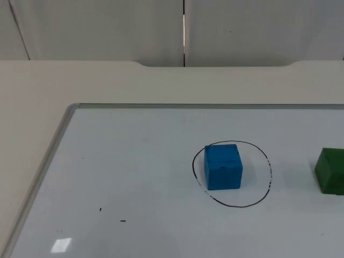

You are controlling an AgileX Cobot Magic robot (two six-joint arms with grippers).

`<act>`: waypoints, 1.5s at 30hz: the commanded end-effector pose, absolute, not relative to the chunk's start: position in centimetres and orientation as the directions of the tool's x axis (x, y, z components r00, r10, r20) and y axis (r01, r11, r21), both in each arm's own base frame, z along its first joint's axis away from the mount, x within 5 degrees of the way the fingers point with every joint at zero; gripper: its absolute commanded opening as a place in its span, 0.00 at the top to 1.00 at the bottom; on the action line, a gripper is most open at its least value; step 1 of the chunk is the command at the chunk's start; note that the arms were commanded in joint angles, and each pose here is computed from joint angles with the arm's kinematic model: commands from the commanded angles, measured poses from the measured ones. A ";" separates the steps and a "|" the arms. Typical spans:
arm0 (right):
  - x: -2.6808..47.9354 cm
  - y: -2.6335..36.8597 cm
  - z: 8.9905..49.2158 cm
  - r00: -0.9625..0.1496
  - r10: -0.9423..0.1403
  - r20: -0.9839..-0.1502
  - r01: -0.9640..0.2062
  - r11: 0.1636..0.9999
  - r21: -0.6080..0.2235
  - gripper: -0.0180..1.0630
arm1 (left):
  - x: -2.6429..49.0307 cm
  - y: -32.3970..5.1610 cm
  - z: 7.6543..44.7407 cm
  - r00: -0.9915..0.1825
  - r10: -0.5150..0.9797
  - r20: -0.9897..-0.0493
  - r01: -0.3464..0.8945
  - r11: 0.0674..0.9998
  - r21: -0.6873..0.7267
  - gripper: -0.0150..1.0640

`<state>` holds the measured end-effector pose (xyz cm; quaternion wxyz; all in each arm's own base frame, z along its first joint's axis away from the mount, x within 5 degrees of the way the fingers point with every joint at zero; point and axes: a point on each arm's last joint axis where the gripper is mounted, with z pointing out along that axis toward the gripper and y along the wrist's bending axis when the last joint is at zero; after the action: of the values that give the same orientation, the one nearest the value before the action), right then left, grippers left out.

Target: Push the two cubes into the marked area.

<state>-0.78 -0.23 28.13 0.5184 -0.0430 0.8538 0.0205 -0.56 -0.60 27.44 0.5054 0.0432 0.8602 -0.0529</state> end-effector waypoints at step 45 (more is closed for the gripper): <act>22.4 2.2 26.2 -0.902 -0.046 -0.429 -0.053 0.999 0.005 0.86 | -0.5 -0.5 27.4 -0.475 0.003 -0.880 0.104 0.993 -0.053 0.99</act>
<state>21.81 2.24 26.31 0.2101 -0.0198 0.9774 0.0115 -0.54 -0.50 27.45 0.5062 0.0364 0.8602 -0.0502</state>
